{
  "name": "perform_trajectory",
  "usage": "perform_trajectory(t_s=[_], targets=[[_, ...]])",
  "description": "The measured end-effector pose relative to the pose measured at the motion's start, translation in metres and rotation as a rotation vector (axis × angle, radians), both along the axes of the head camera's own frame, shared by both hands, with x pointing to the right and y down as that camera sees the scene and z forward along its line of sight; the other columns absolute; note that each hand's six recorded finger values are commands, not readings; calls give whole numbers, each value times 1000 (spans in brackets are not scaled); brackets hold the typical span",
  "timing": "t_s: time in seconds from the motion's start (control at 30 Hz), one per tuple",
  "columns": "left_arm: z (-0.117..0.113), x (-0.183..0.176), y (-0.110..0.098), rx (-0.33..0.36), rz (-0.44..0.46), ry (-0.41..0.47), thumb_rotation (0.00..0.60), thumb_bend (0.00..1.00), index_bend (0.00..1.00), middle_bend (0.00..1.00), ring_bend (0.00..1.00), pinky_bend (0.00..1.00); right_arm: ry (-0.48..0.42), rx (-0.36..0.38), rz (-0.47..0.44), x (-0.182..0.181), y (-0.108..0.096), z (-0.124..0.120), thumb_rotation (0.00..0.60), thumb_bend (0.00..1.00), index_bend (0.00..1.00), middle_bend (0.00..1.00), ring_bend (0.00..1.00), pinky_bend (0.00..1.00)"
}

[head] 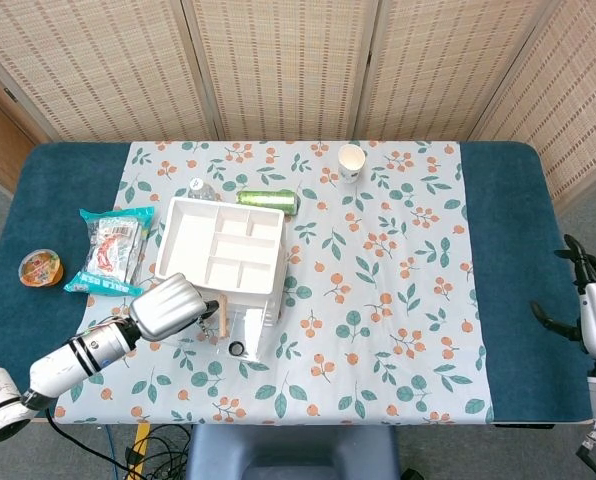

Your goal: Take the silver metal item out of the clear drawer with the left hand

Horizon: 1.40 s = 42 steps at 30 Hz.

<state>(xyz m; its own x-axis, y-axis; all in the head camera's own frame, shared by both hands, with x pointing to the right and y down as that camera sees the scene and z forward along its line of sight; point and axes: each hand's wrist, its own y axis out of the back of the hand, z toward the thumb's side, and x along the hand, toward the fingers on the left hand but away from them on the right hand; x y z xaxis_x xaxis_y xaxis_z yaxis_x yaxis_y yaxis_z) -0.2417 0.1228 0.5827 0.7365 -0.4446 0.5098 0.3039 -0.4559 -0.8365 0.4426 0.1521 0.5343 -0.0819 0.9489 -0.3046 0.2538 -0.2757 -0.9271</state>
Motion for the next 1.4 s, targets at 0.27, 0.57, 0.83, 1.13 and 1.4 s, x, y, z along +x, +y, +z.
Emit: perform_trajectory(t_s=[0.27,0.57,0.83,1.13,1.4], targets=[[-11,-15,3,10,-57,15,600,449,558,934,928,995,-6,4,-10,-3,0,-1,600,262,0,217,208,363],[-23,-43,4,30,-165,14,600,449,559,934,926,994,-11,9,-18,-4,1,-3,600,262,0,217,209,363],[-30,-66,13,44,-226,-19,600,449,560,934,924,993,-14,7,-24,-6,1,-3,600,263,0,217,209,364],[-20,-93,15,28,-310,-92,600,449,559,934,921,993,-11,11,-28,-7,0,-5,600,262,0,217,209,364],[-7,-125,19,11,-411,-147,600,450,563,934,921,993,-12,9,-28,-6,1,-4,600,262,0,217,209,364]])
